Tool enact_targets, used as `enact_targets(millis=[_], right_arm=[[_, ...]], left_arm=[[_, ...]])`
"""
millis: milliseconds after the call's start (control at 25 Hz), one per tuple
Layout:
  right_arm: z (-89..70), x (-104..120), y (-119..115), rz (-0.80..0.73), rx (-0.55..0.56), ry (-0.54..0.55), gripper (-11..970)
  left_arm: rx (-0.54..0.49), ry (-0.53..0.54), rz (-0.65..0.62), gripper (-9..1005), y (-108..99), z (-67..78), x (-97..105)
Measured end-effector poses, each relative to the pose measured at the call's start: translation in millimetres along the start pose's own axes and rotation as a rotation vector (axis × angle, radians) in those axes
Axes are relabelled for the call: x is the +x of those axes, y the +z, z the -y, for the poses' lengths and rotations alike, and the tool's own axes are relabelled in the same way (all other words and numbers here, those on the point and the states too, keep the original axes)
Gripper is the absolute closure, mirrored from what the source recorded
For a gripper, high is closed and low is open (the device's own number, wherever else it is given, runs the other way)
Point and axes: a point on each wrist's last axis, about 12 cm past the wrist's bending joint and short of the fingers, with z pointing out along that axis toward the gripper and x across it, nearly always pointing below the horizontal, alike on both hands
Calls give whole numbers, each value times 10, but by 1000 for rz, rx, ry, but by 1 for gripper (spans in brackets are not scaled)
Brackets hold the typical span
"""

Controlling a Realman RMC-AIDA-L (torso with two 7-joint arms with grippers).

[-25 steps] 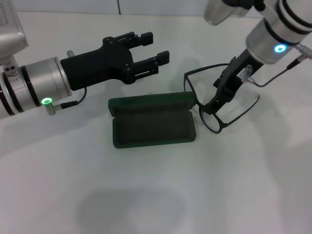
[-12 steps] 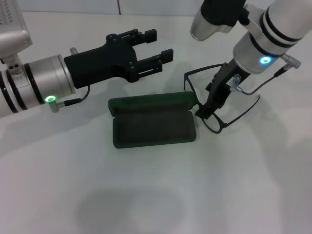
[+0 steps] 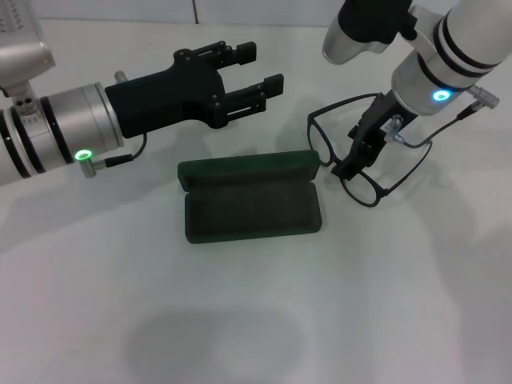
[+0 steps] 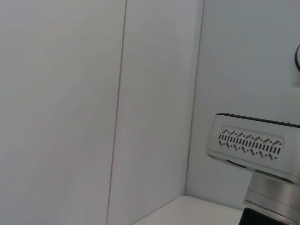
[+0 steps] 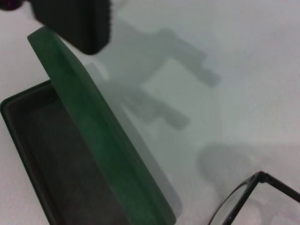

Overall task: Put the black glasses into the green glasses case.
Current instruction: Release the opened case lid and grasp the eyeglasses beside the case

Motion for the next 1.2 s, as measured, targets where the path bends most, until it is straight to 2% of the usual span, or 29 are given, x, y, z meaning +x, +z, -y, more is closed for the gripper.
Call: enact_targets(millis=[240,560,1000,1200], right_arm=[[-7,-21,-6,7,2,-7,252],[-36,-35,47,27,8,-12,251],[-73,26,122,21,10,-21,306],[-68,52,138,26,19,-20,486]], left_arm=[[12,6,-3,317,53,-19,-40],[13,4,-5,317,52,-11,-30],[13,5,-5,317,54,-7,-23],[16,7,-4,317,65,-8,-31]])
